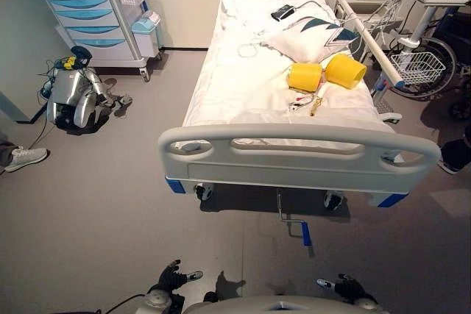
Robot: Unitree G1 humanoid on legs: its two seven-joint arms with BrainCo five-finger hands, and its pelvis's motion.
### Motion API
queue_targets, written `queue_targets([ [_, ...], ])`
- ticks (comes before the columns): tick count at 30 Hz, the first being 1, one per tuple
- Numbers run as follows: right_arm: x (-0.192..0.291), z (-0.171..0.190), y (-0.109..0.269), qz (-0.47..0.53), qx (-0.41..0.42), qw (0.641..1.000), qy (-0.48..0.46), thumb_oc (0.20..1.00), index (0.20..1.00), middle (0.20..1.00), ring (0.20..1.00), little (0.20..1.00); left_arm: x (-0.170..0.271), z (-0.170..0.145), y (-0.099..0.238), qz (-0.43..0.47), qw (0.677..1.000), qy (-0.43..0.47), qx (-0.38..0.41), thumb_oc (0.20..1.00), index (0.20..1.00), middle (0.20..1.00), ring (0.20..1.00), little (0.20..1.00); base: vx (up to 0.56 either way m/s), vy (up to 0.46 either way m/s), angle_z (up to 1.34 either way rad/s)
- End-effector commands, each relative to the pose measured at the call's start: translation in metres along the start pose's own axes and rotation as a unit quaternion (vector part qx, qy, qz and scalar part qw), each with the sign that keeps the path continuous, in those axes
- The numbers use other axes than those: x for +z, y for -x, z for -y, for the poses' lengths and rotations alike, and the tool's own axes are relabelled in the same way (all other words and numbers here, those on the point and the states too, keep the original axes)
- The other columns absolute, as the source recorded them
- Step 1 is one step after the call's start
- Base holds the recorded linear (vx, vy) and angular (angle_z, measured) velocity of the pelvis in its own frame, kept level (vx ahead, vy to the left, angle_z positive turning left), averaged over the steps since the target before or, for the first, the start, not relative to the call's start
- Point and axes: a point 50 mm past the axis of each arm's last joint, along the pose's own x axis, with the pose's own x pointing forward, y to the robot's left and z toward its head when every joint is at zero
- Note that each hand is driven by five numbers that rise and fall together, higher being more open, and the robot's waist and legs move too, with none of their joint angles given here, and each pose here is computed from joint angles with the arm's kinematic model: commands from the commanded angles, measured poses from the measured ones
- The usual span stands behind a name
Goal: Raise the hospital bed
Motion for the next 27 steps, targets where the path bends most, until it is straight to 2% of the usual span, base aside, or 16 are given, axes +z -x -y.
queue_targets([
  [1, 0.019, -0.001, -0.003, 0.028, 0.003, 0.999, 0.022, 1.000, 1.000, 1.000, 1.000, 1.000, 0.022, -0.005, -0.006, 0.027, 1.000, -0.009, 0.011, 1.000, 1.000, 1.000, 1.000, 1.000, 0.00, 0.000, 0.00],
  [21, 0.015, -0.003, -0.002, 0.022, 0.002, 1.000, 0.013, 1.000, 1.000, 1.000, 1.000, 1.000, 0.011, -0.003, -0.004, 0.008, 1.000, 0.001, 0.008, 1.000, 1.000, 1.000, 1.000, 1.000, 0.00, 0.001, 0.00],
  [27, 0.031, -0.003, -0.004, 0.046, 0.001, 0.999, 0.005, 1.000, 1.000, 1.000, 1.000, 1.000, 0.012, -0.005, -0.005, 0.008, 1.000, 0.005, 0.013, 1.000, 1.000, 1.000, 1.000, 1.000, -0.03, -0.005, 0.00],
])
